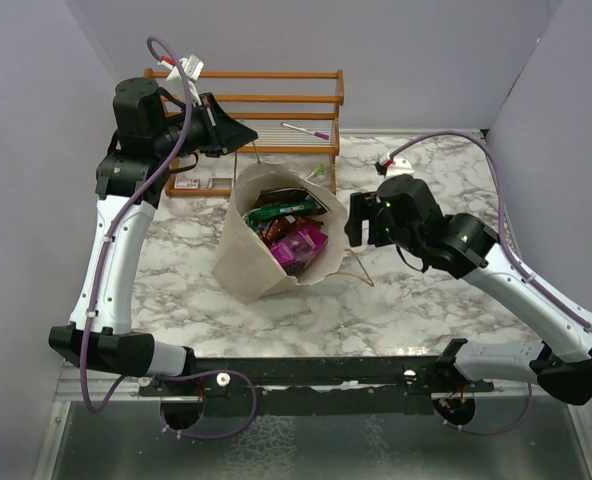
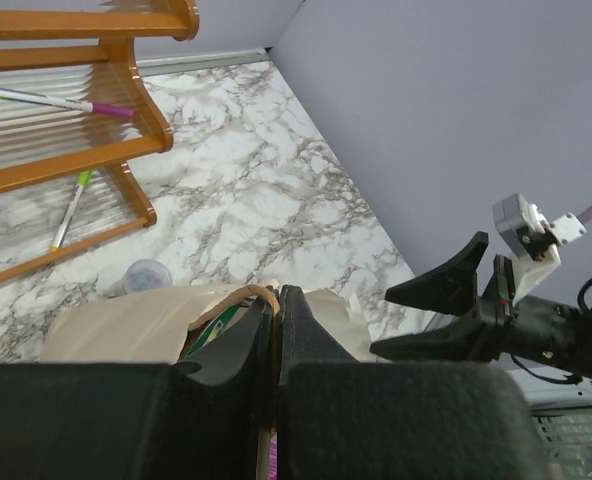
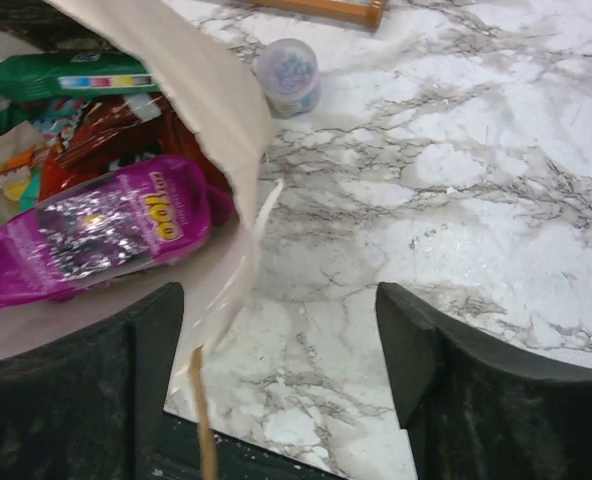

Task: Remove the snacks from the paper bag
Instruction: Adjust the paper bag at the center of the board.

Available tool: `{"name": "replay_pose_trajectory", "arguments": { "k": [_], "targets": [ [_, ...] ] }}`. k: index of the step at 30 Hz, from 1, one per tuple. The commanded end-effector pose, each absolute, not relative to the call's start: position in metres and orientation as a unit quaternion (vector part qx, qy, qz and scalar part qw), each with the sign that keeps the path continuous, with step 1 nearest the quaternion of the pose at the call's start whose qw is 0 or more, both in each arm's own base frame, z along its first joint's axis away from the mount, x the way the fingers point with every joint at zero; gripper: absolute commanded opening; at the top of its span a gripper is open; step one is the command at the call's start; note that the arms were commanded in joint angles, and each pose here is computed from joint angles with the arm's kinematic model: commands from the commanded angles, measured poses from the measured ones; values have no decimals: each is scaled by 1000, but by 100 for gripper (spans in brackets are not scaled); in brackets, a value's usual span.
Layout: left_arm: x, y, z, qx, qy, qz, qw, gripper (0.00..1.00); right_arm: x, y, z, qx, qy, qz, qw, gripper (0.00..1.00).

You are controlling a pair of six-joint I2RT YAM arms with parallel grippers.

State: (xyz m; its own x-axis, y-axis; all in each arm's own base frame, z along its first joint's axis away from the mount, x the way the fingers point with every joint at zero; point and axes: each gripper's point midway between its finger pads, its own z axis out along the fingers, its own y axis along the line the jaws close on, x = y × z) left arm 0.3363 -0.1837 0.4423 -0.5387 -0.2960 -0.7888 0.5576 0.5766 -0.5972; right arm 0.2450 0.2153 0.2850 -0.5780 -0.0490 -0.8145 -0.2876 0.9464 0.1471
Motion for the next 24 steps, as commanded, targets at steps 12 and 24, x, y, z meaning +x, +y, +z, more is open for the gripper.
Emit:
{"name": "replay_pose_trajectory", "arguments": {
  "k": [12, 24],
  "targets": [
    [314, -165, 522, 143, 661, -403, 616, 0, 222, 295, 273, -115, 847, 376, 358, 32],
    [256, -194, 521, 232, 569, -527, 587, 0, 219, 287, 254, -125, 853, 357, 359, 30]
  ]
}}
